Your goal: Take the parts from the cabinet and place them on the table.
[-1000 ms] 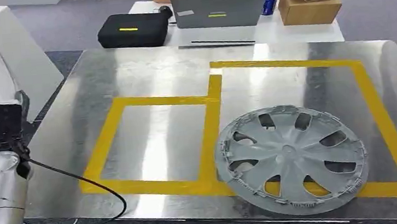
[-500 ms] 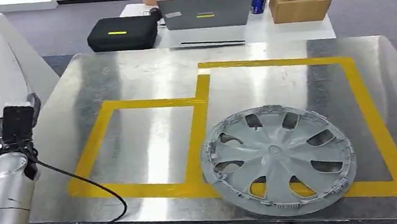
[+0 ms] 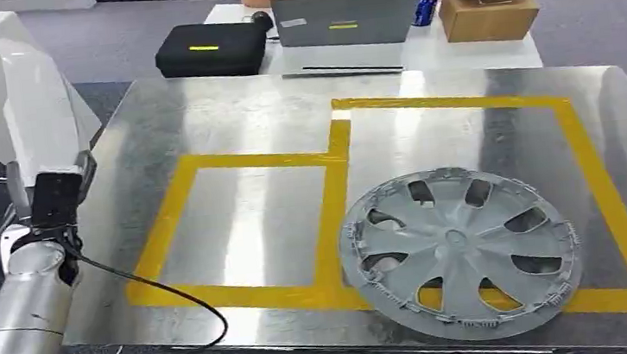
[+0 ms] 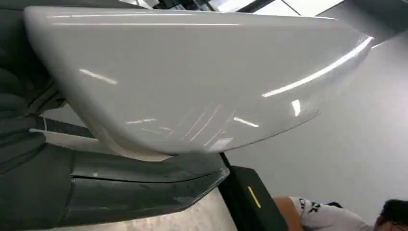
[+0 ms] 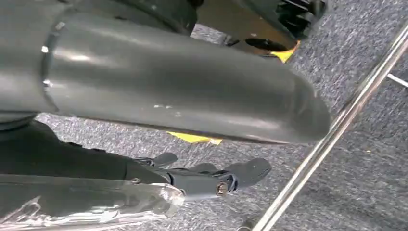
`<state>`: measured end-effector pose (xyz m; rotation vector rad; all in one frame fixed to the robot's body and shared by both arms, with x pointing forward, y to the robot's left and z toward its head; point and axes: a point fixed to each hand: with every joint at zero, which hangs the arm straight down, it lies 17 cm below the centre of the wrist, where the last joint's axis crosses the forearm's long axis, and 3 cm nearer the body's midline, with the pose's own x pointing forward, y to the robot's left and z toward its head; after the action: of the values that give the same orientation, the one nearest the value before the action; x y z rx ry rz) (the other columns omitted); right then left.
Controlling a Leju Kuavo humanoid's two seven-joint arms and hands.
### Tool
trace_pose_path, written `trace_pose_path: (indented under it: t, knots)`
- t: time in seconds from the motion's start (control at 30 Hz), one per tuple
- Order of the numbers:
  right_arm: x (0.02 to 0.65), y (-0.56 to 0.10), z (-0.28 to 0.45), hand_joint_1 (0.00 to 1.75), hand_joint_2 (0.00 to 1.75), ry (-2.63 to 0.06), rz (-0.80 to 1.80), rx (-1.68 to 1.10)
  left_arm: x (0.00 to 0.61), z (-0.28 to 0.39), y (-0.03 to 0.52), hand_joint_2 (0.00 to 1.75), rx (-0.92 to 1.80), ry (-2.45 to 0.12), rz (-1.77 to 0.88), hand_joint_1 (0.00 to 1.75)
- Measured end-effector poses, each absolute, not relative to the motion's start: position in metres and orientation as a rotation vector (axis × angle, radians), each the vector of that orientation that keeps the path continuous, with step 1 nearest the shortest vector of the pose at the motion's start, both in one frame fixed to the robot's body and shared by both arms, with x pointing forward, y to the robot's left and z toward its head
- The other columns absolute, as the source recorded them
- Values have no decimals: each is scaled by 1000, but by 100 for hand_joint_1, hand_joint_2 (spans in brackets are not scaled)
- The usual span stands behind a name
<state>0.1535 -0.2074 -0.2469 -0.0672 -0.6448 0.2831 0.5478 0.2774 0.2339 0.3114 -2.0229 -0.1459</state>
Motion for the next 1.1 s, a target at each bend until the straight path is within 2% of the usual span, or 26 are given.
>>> trace_pose_path:
  t: [0.53,1.1]
  knots:
    - [156,-205,-247,0,0,-643,303,-58,532,217,196,175,111,-2011,-254,175]
    - [153,-204,-247,0,0,-638,304,-57,531,228,166,175,61,-2026,-269,175]
